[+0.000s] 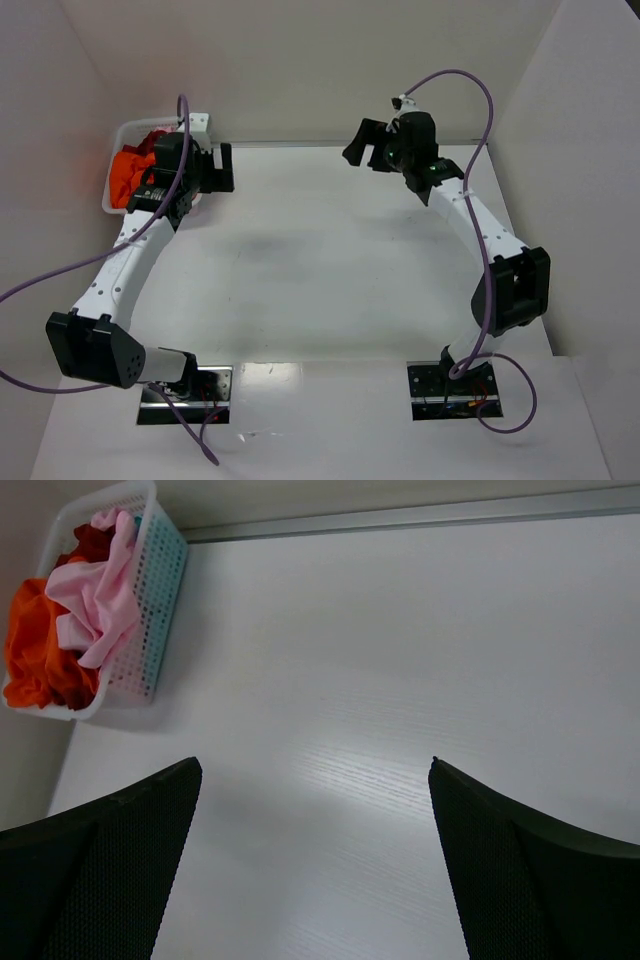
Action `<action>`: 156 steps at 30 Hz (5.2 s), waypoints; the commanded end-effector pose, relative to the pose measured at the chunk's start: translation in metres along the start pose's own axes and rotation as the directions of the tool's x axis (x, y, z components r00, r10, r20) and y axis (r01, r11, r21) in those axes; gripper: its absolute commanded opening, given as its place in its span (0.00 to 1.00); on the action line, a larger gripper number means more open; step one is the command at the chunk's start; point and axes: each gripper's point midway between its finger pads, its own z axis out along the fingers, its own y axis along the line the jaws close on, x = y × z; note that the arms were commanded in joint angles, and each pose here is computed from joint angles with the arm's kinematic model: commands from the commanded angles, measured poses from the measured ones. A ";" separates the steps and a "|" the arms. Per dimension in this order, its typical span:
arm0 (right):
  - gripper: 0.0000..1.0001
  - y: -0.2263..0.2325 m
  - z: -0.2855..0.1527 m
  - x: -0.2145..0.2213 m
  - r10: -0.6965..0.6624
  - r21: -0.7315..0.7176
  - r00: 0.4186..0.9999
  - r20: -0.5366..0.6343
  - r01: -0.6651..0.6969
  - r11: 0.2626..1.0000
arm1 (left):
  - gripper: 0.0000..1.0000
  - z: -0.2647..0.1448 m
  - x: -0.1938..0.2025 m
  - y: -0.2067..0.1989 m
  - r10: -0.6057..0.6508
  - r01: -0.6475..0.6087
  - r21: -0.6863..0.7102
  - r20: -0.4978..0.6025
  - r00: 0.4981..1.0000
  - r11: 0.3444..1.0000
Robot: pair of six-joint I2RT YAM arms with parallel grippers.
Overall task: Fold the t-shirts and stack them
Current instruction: Grab crumpled tshirt from bin with the left arm, then move the tshirt to the center of the board
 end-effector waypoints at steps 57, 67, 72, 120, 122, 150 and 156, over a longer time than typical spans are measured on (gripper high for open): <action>1.00 0.053 0.018 -0.071 -0.032 -0.191 0.991 0.133 0.058 0.980 | 0.00 -0.017 -0.172 0.153 -0.211 0.275 -0.147 0.345 0.914 0.950; 1.00 0.078 -0.065 -0.092 -0.054 -0.252 0.951 0.305 0.135 0.958 | 0.00 -0.228 -0.256 -0.016 -0.221 -0.055 0.426 0.571 0.791 0.903; 1.00 0.079 -0.114 -0.084 -0.041 -0.258 0.926 0.374 0.147 0.955 | 0.03 -0.299 -0.228 -0.044 -0.225 -0.166 0.482 0.651 0.725 0.860; 1.00 0.251 -0.036 0.068 -0.269 -0.504 0.915 0.301 0.393 0.769 | 0.00 -0.198 -0.223 0.022 -0.675 0.433 0.521 0.518 0.526 0.736; 1.00 0.264 -0.027 0.083 -0.288 -0.533 0.913 0.288 0.403 0.744 | 0.00 -0.198 -0.224 0.024 -0.682 0.444 0.519 0.520 0.514 0.730; 1.00 0.271 0.043 0.130 -0.401 -0.433 0.872 0.281 0.488 0.757 | 0.00 -0.208 -0.246 0.017 -0.665 0.386 0.548 0.528 0.528 0.742; 1.00 0.259 0.054 0.120 -0.337 -0.473 0.905 0.260 0.423 0.772 | 0.00 -0.217 -0.246 0.005 -0.677 0.368 0.584 0.499 0.541 0.724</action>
